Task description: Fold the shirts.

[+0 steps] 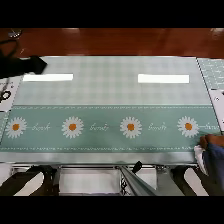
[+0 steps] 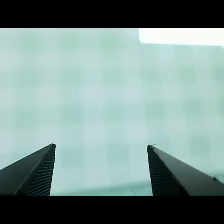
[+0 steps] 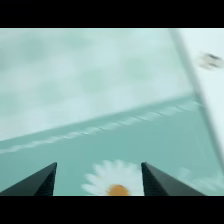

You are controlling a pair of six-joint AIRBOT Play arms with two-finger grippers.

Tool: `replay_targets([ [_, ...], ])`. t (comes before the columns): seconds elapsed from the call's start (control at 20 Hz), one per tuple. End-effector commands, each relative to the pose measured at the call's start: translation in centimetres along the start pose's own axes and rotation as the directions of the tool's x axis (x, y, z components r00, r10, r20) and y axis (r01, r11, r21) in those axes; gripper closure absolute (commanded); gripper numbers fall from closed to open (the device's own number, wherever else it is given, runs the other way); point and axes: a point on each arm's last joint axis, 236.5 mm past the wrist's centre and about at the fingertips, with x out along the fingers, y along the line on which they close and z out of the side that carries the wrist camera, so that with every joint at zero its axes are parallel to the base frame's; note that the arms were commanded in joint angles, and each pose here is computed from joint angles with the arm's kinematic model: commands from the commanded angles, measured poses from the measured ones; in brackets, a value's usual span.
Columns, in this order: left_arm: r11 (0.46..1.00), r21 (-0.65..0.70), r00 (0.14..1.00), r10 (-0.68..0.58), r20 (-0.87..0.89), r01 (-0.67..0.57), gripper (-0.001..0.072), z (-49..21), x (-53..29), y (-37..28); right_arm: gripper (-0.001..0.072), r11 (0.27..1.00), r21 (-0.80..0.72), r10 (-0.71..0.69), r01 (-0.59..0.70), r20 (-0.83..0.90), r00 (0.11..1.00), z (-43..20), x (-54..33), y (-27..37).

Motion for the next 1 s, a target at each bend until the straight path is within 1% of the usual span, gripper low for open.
replay_targets([
  [0.0, 0.983, 0.176, 0.952, 0.098, -0.289, -0.048, 0.0002, -7.2, 1.1, -3.5, 0.0104, 0.979, -0.103, 0.164, -0.175, -0.107, 0.981, -0.2, 3.5, 9.9],
  [0.1, 0.967, 0.248, 0.92, 0.148, -0.363, -0.058, 0.0001, -9.4, 1.0, -4.5, 0.0105, 0.969, -0.143, 0.171, -0.203, -0.209, 0.963, -2.4, 5.0, 12.2],
  [0.2, 0.966, 0.257, 0.895, 0.151, -0.419, -0.043, 0.0001, -10.9, 1.0, -5.5, 0.0104, 0.958, -0.211, 0.125, -0.194, -0.304, 0.945, -4.7, 5.7, 12.9],
  [0.25, 0.968, 0.245, 0.892, 0.15, -0.426, -0.046, 0.0002, -11.2, 1.2, -5.7, 0.0104, 0.951, -0.255, 0.086, -0.174, -0.324, 0.942, -5.3, 5.9, 12.7],
  [0.4, 0.972, 0.229, 0.893, 0.15, -0.424, -0.054, 0.0004, -11.1, 1.8, -5.7, 0.0105, 0.935, -0.328, 0.016, -0.132, -0.333, 0.943, -5.9, 5.9, 12.2],
  [0.95, 0.973, 0.227, 0.895, 0.146, -0.421, -0.052, 0.0006, -11.0, 2.0, -5.8, 0.0107, 0.935, -0.328, 0.019, -0.132, -0.327, 0.945, -5.7, 5.9, 12.3],
])
